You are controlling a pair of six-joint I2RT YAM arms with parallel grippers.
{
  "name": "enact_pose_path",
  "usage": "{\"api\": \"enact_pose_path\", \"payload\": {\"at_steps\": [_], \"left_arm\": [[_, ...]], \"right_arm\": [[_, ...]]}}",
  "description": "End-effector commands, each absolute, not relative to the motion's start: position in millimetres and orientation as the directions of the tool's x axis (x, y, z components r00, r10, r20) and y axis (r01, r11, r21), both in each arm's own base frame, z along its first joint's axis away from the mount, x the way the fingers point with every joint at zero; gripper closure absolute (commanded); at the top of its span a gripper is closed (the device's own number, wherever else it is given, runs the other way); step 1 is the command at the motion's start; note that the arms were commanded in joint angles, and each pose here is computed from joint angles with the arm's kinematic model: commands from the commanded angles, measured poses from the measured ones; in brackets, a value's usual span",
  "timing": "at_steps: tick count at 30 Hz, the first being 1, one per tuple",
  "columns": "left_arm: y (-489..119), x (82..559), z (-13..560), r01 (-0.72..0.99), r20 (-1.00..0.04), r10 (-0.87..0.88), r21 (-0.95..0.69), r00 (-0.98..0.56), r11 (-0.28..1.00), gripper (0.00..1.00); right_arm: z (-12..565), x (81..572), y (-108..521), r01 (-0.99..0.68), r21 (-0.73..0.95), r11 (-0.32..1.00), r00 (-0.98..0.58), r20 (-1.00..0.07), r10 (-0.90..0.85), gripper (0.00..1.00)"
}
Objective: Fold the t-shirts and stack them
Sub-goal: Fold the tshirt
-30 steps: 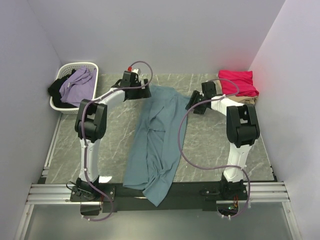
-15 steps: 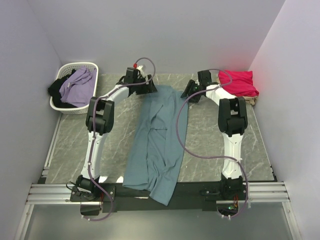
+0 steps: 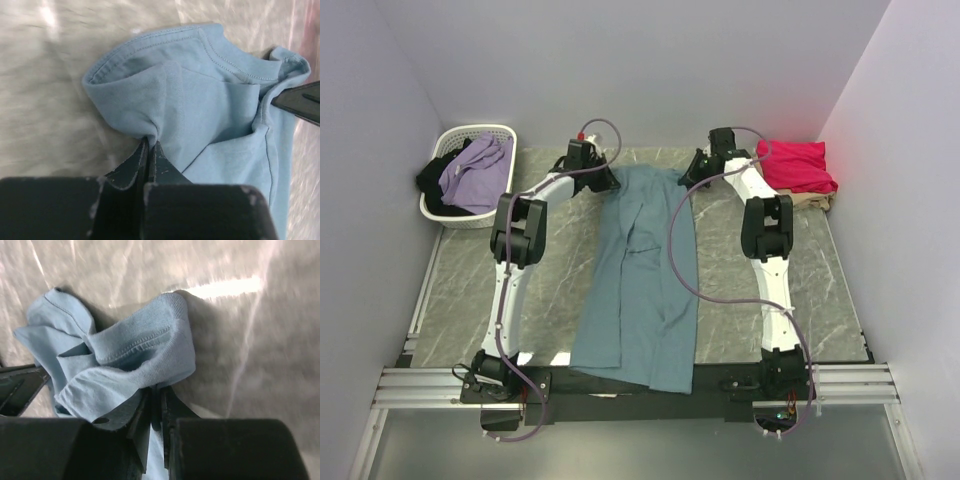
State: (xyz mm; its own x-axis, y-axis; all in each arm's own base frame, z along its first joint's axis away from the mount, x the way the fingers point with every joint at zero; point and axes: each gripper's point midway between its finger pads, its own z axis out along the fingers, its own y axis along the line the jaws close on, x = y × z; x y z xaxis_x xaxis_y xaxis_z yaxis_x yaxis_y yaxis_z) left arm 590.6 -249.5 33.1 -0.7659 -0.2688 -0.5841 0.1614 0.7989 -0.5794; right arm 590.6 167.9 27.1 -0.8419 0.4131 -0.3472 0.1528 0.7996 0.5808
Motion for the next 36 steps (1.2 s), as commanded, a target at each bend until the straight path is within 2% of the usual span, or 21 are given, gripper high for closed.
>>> {"api": "enact_pose_path", "payload": {"at_steps": [1, 3, 6, 8, 9, 11, 12, 14, 15, 16, 18, 20, 21, 23, 27, 36], "left_arm": [[-207.5, 609.0, 56.4, 0.065, -0.610, -0.374, -0.575, -0.698, 0.816, 0.99], [-194.1, 614.4, 60.0, 0.043, -0.615, -0.398, -0.576, -0.680, 0.816, 0.99], [-183.7, 618.9, 66.3, 0.034, -0.615, -0.418, -0.587, -0.669, 0.809, 0.99], [-178.0, 619.4, 68.2, 0.018, -0.619, -0.426, -0.581, -0.660, 0.814, 0.90], [-176.1, 618.2, 70.6, 0.018, -0.619, -0.428, -0.582, -0.658, 0.813, 0.70], [-177.8, 613.0, 84.6, 0.057, -0.642, -0.426, -0.590, -0.638, 0.805, 0.41], [-179.6, 610.9, 91.5, 0.077, -0.649, -0.423, -0.596, -0.632, 0.799, 0.22], [-181.0, 606.8, 103.9, 0.104, -0.661, -0.412, -0.595, -0.627, 0.797, 0.16], [-181.7, 606.0, 108.9, 0.116, -0.667, -0.407, -0.594, -0.624, 0.796, 0.12], [-182.1, 605.3, 118.9, 0.130, -0.677, -0.403, -0.592, -0.616, 0.795, 0.12], [-184.9, 599.1, 127.8, 0.150, -0.677, -0.390, -0.593, -0.624, 0.791, 0.11], [-187.8, 588.9, 142.6, 0.180, -0.683, -0.373, -0.594, -0.628, 0.784, 0.11], [-193.6, 582.4, 147.4, 0.197, -0.684, -0.361, -0.594, -0.634, 0.780, 0.11], [-203.9, 569.8, 159.3, 0.215, -0.705, -0.319, -0.556, -0.633, 0.803, 0.11], [-207.7, 548.0, 140.0, 0.096, -0.711, -0.241, -0.399, -0.661, 0.912, 0.14], [-240.5, 500.8, 90.1, -0.016, -0.729, -0.069, -0.079, -0.681, 0.997, 0.18]], "right_arm": [[35.3, 608.3, 166.5, 0.152, 0.621, 0.769, -0.830, -0.342, 0.440, 0.81], [37.5, 615.9, 166.4, 0.148, 0.649, 0.747, -0.818, -0.344, 0.461, 0.81], [45.9, 621.5, 174.1, 0.098, 0.702, 0.705, -0.819, -0.345, 0.458, 0.73], [46.4, 623.2, 176.2, 0.065, 0.719, 0.692, -0.812, -0.365, 0.456, 0.56], [62.5, 623.6, 177.7, 0.032, 0.737, 0.675, -0.803, -0.383, 0.457, 0.52], [61.3, 620.5, 175.1, 0.004, 0.743, 0.669, -0.793, -0.405, 0.456, 0.50], [82.6, 620.0, 172.8, -0.030, 0.742, 0.670, -0.774, -0.441, 0.453, 0.49], [81.8, 613.2, 170.6, -0.052, 0.721, 0.691, -0.762, -0.476, 0.440, 0.48], [104.4, 611.2, 169.3, -0.085, 0.714, 0.695, -0.739, -0.513, 0.437, 0.48], [95.1, 601.9, 166.5, -0.069, 0.705, 0.706, -0.747, -0.506, 0.432, 0.48], [123.3, 594.6, 164.9, -0.125, 0.689, 0.714, -0.714, -0.562, 0.418, 0.47], [117.0, 579.0, 163.1, -0.115, 0.680, 0.725, -0.720, -0.559, 0.411, 0.47], [133.5, 572.7, 163.3, -0.133, 0.675, 0.726, -0.703, -0.580, 0.411, 0.47], [122.0, 555.6, 161.4, -0.097, 0.676, 0.730, -0.718, -0.556, 0.419, 0.47], [126.2, 528.2, 169.8, -0.094, 0.662, 0.744, -0.725, -0.557, 0.404, 0.47], [106.1, 480.6, 182.6, -0.084, 0.629, 0.773, -0.773, -0.531, 0.348, 0.48]]}}
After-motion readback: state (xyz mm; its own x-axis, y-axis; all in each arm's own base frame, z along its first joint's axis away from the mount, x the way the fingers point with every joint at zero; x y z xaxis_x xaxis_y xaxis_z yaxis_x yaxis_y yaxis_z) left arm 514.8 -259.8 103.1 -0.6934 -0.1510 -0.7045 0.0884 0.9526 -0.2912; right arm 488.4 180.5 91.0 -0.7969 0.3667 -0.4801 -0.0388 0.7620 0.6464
